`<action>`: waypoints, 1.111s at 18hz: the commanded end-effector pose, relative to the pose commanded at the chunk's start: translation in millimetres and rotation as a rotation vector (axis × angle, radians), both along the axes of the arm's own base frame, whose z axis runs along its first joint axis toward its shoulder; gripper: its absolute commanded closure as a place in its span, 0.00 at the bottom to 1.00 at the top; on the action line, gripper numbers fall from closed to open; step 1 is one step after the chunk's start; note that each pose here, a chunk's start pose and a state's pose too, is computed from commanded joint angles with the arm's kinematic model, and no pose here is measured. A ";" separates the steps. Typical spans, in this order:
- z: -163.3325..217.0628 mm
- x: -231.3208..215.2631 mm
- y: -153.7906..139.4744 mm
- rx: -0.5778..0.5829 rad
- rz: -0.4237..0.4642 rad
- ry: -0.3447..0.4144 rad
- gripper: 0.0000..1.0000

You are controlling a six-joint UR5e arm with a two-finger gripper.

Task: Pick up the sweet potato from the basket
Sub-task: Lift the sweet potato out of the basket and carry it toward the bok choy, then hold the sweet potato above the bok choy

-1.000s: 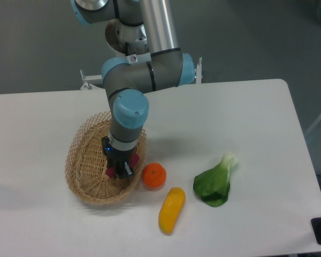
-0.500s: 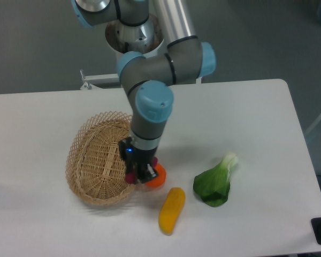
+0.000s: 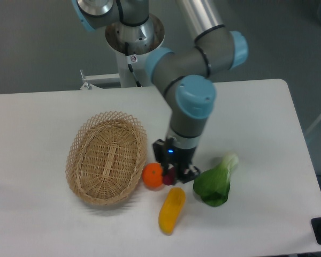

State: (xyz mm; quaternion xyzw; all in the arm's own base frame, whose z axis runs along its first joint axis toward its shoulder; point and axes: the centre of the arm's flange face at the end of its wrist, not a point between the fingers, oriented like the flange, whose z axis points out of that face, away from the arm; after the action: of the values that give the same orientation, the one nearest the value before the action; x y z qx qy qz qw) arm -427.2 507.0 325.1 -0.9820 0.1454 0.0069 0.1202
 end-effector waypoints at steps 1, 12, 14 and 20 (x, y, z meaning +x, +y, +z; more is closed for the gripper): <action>0.5 -5.7 -4.6 -0.001 0.008 0.002 0.92; -8.3 -26.8 -12.8 -0.119 -0.053 0.096 0.91; -11.8 -29.6 -13.1 -0.136 -0.051 0.103 0.91; -19.4 -31.1 -15.2 -0.190 -0.050 0.125 0.90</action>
State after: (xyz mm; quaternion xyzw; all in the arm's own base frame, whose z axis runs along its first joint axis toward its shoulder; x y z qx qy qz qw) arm -458.3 491.8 305.7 -0.9827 0.1772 0.0511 0.0175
